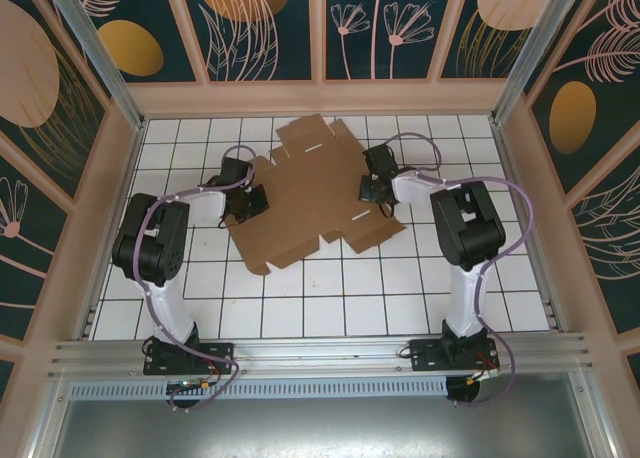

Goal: Fold the paper box

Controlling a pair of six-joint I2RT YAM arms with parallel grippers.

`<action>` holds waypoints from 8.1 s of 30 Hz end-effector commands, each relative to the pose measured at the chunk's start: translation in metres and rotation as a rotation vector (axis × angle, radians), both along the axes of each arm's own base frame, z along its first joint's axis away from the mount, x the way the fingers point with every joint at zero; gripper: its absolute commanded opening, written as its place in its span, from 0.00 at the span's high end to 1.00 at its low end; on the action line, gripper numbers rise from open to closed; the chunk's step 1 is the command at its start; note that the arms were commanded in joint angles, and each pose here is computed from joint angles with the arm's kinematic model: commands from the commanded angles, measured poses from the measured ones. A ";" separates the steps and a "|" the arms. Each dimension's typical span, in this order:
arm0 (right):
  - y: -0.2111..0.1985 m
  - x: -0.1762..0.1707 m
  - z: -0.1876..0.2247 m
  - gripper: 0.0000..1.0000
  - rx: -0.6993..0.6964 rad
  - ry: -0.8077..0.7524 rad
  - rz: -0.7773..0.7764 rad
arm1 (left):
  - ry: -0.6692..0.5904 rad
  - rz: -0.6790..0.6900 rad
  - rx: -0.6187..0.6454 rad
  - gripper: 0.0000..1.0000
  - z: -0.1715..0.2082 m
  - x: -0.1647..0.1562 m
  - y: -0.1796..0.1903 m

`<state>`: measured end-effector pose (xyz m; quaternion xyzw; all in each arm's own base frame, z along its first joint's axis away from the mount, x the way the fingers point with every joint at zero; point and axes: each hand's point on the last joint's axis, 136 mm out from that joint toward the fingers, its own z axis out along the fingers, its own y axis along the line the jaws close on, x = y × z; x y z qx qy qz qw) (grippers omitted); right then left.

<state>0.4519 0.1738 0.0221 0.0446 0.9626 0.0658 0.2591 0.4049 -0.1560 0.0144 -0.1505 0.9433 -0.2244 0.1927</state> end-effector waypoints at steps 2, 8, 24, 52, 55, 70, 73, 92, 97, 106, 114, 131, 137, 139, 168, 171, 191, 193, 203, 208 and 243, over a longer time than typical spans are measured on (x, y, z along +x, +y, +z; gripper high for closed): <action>-0.005 -0.013 -0.051 1.00 -0.019 0.200 0.030 | 0.235 -0.137 -0.021 1.00 -0.041 -0.083 -0.030; 0.019 0.009 -0.044 1.00 0.058 0.205 0.108 | 0.271 -0.313 -0.055 1.00 -0.034 -0.122 -0.068; 0.041 -0.007 -0.035 1.00 0.135 0.234 0.255 | 0.250 -0.555 0.025 1.00 -0.024 -0.143 -0.118; 0.017 -0.017 0.021 0.51 0.101 0.111 0.181 | 0.002 -0.241 -0.003 0.99 0.013 0.058 -0.115; 0.020 -0.023 0.002 0.51 0.078 0.145 0.189 | 0.047 -0.231 -0.007 0.99 -0.004 0.040 -0.109; 0.024 -0.041 -0.032 0.53 0.071 0.205 0.203 | 0.106 -0.206 -0.016 0.98 -0.023 -0.013 -0.086; 0.022 -0.046 -0.027 0.53 0.073 0.200 0.190 | 0.089 -0.210 -0.005 0.98 -0.017 -0.010 -0.085; -0.005 -0.013 0.070 0.53 0.162 -0.017 0.138 | -0.072 -0.255 -0.087 0.95 0.042 0.012 -0.107; -0.024 0.018 0.079 0.50 0.245 -0.037 0.088 | -0.040 -0.259 -0.102 0.99 0.026 0.018 -0.115; -0.026 0.069 0.058 0.40 0.235 -0.001 0.076 | 0.005 -0.245 -0.071 1.00 -0.003 0.027 -0.116; -0.028 0.080 0.034 0.44 0.188 0.027 0.042 | 0.030 -0.249 -0.016 1.00 -0.020 0.022 -0.107; -0.006 0.083 0.035 0.87 -0.076 -0.023 0.087 | 0.044 -0.259 0.017 1.00 -0.030 0.019 -0.102; 0.022 0.085 0.042 0.91 -0.259 -0.081 0.116 | 0.045 -0.263 0.020 1.00 -0.032 0.020 -0.103; 0.039 0.086 0.037 0.90 -0.287 -0.079 0.147 | 0.048 -0.264 0.019 1.00 -0.033 0.020 -0.103; -0.093 0.046 0.029 0.27 0.155 -0.003 0.017 | -0.001 -0.302 0.055 1.00 -0.019 0.028 -0.100; -0.086 0.042 0.019 0.28 0.259 0.025 0.064 | -0.008 -0.307 0.062 1.00 -0.017 0.029 -0.100; -0.062 0.001 0.020 0.76 0.700 0.079 0.117 | -0.037 -0.317 0.037 1.00 -0.009 0.036 -0.103; -0.066 0.000 0.029 0.78 0.677 0.045 0.108 | -0.034 -0.316 0.034 1.00 -0.009 0.036 -0.103; -0.057 -0.005 0.070 0.82 0.355 -0.096 0.141 | -0.023 -0.312 0.029 1.00 -0.015 0.035 -0.104; -0.030 -0.014 0.073 0.83 0.295 -0.098 0.197 | -0.015 -0.312 0.020 1.00 -0.018 0.034 -0.105; -0.066 -0.014 0.024 0.80 0.615 0.037 0.069 | 0.004 -0.311 0.043 1.00 -0.026 0.032 -0.101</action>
